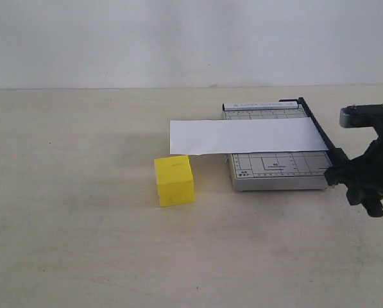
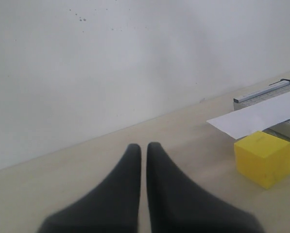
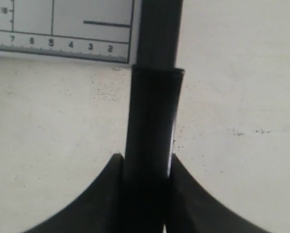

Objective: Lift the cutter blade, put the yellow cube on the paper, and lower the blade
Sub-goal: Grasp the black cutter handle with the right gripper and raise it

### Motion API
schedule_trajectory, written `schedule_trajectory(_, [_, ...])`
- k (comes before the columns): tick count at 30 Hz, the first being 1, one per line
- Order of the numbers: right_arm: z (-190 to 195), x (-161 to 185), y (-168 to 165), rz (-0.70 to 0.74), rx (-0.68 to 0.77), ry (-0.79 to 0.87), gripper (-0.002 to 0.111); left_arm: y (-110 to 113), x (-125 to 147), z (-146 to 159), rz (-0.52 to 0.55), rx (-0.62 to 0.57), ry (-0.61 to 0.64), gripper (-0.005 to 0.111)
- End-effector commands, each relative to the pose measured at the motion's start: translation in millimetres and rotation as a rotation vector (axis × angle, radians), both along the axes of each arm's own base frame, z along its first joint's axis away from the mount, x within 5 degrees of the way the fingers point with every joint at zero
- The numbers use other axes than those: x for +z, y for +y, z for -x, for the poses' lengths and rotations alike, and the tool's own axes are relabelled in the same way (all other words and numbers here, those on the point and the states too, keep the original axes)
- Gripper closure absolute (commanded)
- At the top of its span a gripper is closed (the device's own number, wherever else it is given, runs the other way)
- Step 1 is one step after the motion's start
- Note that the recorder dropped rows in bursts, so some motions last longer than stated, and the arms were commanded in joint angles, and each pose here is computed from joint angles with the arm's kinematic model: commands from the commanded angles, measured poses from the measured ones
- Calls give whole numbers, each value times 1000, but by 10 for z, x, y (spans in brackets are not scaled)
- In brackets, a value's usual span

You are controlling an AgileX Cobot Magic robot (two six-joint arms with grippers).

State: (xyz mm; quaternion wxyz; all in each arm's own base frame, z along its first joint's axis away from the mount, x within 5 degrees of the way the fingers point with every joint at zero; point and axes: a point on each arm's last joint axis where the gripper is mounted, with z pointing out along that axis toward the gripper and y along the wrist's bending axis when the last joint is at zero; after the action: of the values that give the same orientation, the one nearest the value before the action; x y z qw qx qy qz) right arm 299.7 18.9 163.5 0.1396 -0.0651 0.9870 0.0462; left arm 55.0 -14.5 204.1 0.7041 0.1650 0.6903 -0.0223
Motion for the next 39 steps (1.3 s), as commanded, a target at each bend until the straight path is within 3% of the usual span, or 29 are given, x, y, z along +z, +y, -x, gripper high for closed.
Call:
schedule_trajectory(1, [-70,475,-17,11,2,-256,103,0,22,4,15,-1,-15,102])
schedule_trajectory(10, [-145,1180,-10,1,4,-469,103,0,22,4,15,-1,-15,102])
schedule_trajectory(19, [-175,1321,2,-5,18,-485,103,0,22,4,15,-1,-15,102])
schedule_trajectory(22, [-172,1322,26,-13,60,-487,89,0,22,4,15,-1,-15,102])
schedule_trajectory(26, [-159,1307,69,-46,100,-485,44,0,22,4,15,-1,-15,102])
schedule_trajectory(27, [-154,1295,77,-54,103,-481,41,0,22,4,15,-1,-15,102])
schedule_trajectory(33, [6,1190,115,-78,160,-513,55,0,22,4,15,-1,-15,102])
schedule_trajectory(39, [555,1169,53,-72,74,-692,55,0,22,4,15,-1,-15,102])
